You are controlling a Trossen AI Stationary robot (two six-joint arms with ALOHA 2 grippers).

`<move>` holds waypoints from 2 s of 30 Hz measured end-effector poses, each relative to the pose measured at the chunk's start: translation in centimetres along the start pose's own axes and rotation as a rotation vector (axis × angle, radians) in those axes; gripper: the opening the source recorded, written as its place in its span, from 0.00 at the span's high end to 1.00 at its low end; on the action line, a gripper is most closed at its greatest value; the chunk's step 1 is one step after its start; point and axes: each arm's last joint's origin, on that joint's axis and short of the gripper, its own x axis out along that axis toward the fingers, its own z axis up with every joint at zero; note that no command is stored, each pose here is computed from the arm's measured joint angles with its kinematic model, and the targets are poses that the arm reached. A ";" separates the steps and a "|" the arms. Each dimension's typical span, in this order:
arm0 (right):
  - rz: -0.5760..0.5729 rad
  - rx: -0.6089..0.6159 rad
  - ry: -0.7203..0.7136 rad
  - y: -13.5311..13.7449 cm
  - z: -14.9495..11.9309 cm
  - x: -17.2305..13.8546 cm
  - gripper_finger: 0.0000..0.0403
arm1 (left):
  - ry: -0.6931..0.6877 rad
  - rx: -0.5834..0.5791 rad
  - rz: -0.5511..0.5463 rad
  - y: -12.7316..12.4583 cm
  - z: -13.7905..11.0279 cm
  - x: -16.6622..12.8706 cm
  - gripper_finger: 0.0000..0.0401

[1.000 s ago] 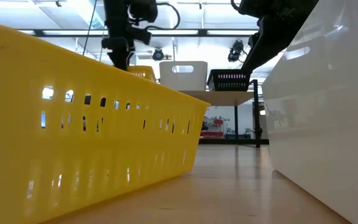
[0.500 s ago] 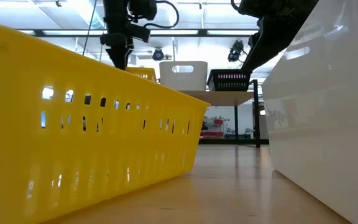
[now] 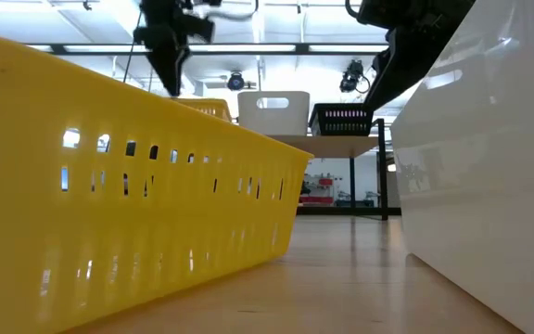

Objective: Stack baskets on shelf by color
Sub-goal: Stack the black basket on the black basket on the shelf

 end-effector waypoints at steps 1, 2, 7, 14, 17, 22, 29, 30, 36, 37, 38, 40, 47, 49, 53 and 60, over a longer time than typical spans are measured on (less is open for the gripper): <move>0.000 0.001 -0.002 0.0 0.0 0.0 0.55 | -0.030 -0.008 0.005 -0.2 -0.1 -0.6 0.70; 0.001 0.002 -0.005 0.0 0.1 0.0 0.55 | -0.059 -0.014 0.010 -0.3 -0.3 -1.2 0.70; 0.007 0.011 -0.035 0.1 0.3 0.0 0.55 | -0.142 -0.028 0.017 -1.0 -0.7 -3.0 0.70; 0.010 0.018 -0.043 0.1 0.6 -0.3 0.55 | -0.185 -0.061 0.007 -2.2 -0.6 -3.9 0.70; 0.005 0.049 -0.019 -0.1 0.8 -1.0 0.55 | -0.242 -0.068 -0.044 -3.8 0.0 -4.5 0.70; -0.057 0.225 0.156 -0.7 -0.7 -1.7 0.55 | -0.278 0.034 -0.114 -8.0 0.6 -5.4 0.70; -0.267 0.417 0.517 -1.8 -4.3 -3.2 0.55 | -0.350 0.143 -0.185 -14.1 0.4 -4.5 0.70; -0.299 0.429 0.529 -2.0 -4.5 -3.3 0.55 | -0.376 0.147 -0.195 -14.8 0.5 -4.2 0.70; -0.420 0.482 0.501 -2.6 -4.7 -3.5 0.55 | -0.529 0.161 -0.225 -17.9 0.9 -2.3 0.70; -0.428 0.505 0.496 -2.7 -4.7 -3.4 0.55 | -0.546 0.159 -0.214 -18.1 0.9 -2.0 0.70; -0.439 0.532 0.487 -2.8 -4.7 -3.3 0.55 | -0.561 0.156 -0.199 -18.5 0.9 -1.8 0.70; -0.479 0.585 0.472 -3.1 -5.0 -3.0 0.55 | -0.593 0.140 -0.168 -19.1 0.8 -1.0 0.70; -0.599 0.654 0.543 -4.4 -7.8 -1.5 0.55 | -0.793 0.144 -0.121 -21.1 0.2 2.9 0.70; -0.611 0.675 0.548 -4.9 -8.4 -1.0 0.55 | -0.823 0.138 -0.115 -21.1 0.1 3.7 0.70; -0.591 0.731 0.500 -5.4 -8.5 0.0 0.55 | -0.856 0.114 -0.146 -20.5 0.5 4.1 0.71; -0.577 0.763 0.469 -7.1 -9.2 1.4 0.55 | -0.874 0.081 -0.187 -20.2 0.7 4.1 0.71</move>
